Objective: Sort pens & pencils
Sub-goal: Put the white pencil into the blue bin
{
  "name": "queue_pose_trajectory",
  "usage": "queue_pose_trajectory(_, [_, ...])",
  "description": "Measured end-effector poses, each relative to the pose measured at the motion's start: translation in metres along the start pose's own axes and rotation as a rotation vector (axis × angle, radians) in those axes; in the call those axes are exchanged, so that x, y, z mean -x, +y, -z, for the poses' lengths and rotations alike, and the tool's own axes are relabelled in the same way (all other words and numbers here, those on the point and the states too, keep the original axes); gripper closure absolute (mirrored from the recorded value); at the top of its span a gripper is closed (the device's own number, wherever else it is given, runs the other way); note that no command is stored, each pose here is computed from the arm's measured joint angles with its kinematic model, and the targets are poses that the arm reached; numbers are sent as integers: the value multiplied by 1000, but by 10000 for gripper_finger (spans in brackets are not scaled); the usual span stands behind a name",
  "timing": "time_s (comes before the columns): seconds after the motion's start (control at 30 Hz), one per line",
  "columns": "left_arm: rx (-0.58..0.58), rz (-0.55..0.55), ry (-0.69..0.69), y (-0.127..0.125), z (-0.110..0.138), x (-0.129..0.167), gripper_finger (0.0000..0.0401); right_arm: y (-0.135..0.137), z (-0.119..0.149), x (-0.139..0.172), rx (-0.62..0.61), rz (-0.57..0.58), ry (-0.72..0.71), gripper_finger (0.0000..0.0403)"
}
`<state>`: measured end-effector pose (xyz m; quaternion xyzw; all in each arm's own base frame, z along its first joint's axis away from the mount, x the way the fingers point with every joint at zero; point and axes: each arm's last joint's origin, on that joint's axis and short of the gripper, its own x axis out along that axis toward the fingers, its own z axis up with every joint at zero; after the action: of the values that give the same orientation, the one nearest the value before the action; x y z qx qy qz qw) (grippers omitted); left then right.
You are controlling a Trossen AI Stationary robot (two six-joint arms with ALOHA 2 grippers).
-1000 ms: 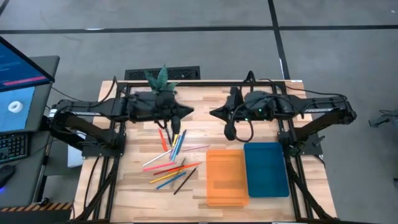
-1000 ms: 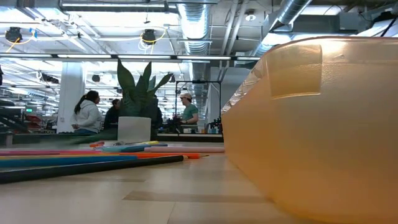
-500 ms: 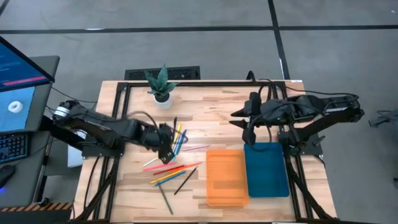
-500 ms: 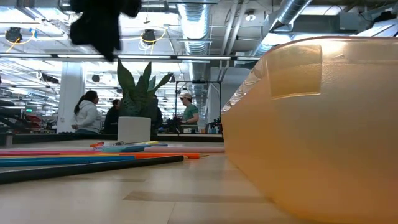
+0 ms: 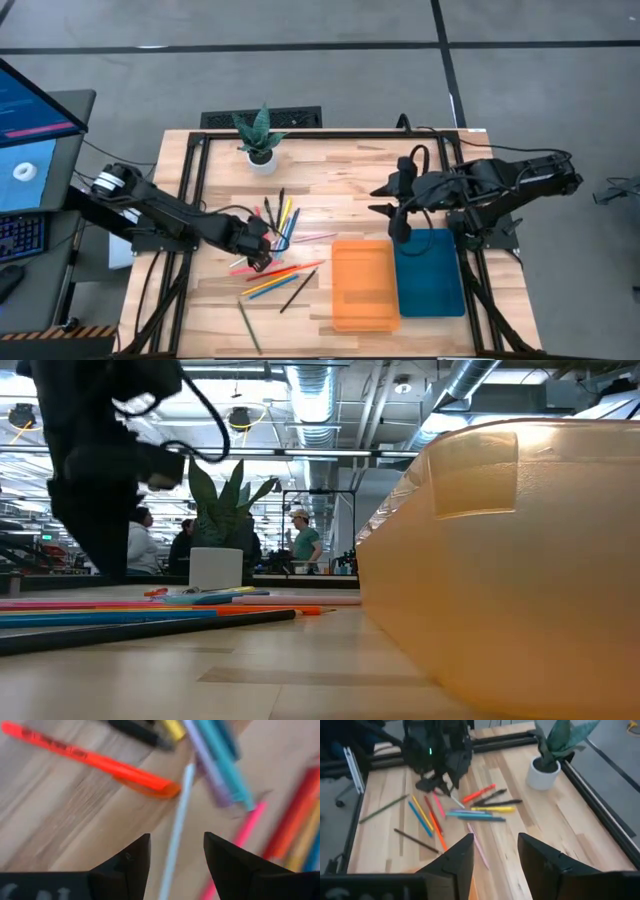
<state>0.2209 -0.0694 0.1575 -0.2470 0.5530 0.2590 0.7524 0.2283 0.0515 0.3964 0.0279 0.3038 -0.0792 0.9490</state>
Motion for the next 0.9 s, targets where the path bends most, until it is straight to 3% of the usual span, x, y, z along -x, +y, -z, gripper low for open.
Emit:
queue_pose_trajectory(0.13, [-64,-42,31,-5,4,-17,228,0,0,0,-14,1,3,232])
queue_pose_trajectory(0.3, [-65,-94,87,-8,5,-33,241,0,0,2,-20,-4,-1,230])
queue_pose_trajectory(0.37, [-68,-81,107,-8,4,-34,274,0,0,2,-22,-6,0,231])
queue_pose_trajectory(0.5, [-48,-73,123,-4,1,-33,379,0,0,2,-23,-7,-1,236])
queue_pose_trajectory(0.73, [-13,-56,121,-2,-8,-29,395,0,0,2,-23,-7,-1,244])
queue_pose_trajectory(0.9, [35,-22,-55,-9,-24,0,398,0,0,2,-24,-7,-3,246])
